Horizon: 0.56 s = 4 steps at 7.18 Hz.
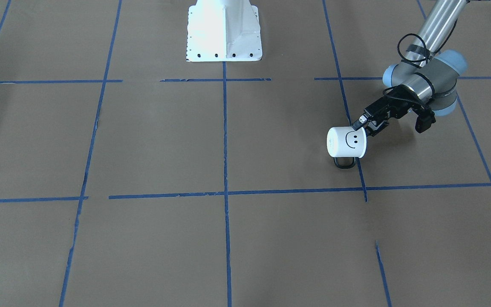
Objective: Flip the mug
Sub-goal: 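Close the left gripper on the rim of the white mug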
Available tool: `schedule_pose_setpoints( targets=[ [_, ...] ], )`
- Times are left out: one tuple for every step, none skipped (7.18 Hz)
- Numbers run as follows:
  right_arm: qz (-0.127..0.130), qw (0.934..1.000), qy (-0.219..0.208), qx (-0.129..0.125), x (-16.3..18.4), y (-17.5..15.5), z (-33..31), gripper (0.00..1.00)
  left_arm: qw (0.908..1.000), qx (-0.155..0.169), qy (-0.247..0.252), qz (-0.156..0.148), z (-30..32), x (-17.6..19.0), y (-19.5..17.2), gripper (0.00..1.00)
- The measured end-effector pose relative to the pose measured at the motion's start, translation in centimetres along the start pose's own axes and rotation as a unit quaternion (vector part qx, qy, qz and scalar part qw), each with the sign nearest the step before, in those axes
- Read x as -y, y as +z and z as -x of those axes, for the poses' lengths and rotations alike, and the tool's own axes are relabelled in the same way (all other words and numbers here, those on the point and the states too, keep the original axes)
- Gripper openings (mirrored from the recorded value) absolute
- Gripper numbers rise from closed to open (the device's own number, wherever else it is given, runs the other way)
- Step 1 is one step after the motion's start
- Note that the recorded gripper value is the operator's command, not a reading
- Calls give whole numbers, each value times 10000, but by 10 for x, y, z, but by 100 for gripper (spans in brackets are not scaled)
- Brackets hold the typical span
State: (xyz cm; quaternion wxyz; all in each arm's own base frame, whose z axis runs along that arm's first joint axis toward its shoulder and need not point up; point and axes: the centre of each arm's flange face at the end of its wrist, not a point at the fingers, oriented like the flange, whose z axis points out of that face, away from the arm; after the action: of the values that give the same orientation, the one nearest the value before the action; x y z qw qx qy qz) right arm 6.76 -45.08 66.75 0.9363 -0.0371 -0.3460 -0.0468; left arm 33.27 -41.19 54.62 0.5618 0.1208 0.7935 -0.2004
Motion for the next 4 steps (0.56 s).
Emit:
schedule_pose_setpoints(
  targets=[
    [0, 10000, 0, 0, 0, 0, 0, 100, 10000, -74, 14, 18, 4, 0, -1, 95],
    [0, 10000, 0, 0, 0, 0, 0, 100, 9999, -123, 20, 18, 4, 0, -1, 86],
    [0, 10000, 0, 0, 0, 0, 0, 100, 9999, -157, 20, 11, 4, -1, 1, 67],
    [0, 10000, 0, 0, 0, 0, 0, 100, 9999, -160, 22, 18, 4, -2, 2, 38]
  ],
)
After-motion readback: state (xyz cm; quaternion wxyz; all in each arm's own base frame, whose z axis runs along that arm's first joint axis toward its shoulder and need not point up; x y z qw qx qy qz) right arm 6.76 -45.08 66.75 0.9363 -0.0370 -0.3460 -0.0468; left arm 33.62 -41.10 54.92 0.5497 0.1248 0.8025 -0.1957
